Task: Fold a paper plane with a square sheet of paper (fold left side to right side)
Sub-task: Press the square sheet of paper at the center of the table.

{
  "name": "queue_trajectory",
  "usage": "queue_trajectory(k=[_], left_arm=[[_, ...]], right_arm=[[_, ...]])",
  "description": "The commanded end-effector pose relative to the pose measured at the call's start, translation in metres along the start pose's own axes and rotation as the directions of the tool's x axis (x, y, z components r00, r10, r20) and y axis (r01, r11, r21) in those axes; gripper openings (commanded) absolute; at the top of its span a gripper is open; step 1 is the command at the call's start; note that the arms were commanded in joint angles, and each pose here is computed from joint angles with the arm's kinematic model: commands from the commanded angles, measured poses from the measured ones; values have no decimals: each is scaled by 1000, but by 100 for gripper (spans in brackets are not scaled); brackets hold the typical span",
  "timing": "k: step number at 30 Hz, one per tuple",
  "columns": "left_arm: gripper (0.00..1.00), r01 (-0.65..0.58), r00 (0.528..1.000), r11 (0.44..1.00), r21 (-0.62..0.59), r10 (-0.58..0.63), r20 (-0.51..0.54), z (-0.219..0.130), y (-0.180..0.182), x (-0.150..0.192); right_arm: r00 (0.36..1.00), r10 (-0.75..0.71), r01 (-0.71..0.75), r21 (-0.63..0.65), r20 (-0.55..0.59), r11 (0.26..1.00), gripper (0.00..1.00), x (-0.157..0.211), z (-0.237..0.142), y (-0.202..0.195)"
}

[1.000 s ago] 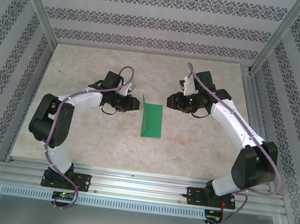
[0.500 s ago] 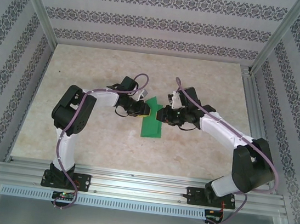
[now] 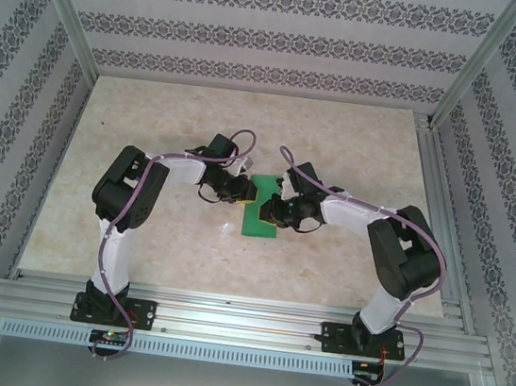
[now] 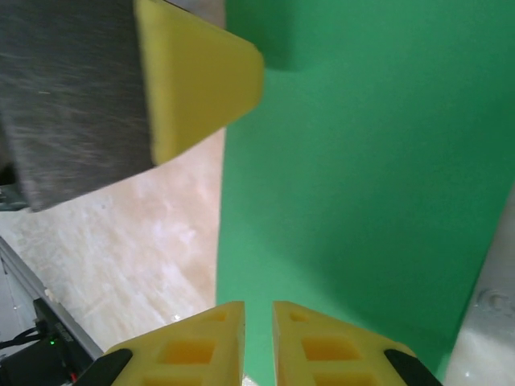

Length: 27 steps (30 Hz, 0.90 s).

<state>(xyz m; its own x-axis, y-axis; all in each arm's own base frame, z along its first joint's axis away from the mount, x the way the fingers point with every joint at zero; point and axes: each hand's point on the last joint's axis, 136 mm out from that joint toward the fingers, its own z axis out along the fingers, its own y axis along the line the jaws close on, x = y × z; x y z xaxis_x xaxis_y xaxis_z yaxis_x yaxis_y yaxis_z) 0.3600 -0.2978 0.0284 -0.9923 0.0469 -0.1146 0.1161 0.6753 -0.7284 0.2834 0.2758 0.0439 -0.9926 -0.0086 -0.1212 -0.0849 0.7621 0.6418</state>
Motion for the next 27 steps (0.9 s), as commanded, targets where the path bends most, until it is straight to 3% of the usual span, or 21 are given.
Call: queue_trajectory(k=[1,16,22,27], left_arm=[[27,-23,1000,999,-22,23,-6,9,2,1],[28,-26,1000,999,-22,26,-2,7,-1,0],[29,-25,1000,999,-33,25,-2,7,1,-1],[30,-22,1000,999,-31,22,5,6,0,-2]], right_arm=[[1000,-4,4,10,-2,1000,16,1,10,-5],[995,44,-31,148,-85,989,16,23,24,-45],[999,5,0,105,-49,995,18,12,13,-27],[999,-37,35,67,28,997,26,-4,-15,-8]])
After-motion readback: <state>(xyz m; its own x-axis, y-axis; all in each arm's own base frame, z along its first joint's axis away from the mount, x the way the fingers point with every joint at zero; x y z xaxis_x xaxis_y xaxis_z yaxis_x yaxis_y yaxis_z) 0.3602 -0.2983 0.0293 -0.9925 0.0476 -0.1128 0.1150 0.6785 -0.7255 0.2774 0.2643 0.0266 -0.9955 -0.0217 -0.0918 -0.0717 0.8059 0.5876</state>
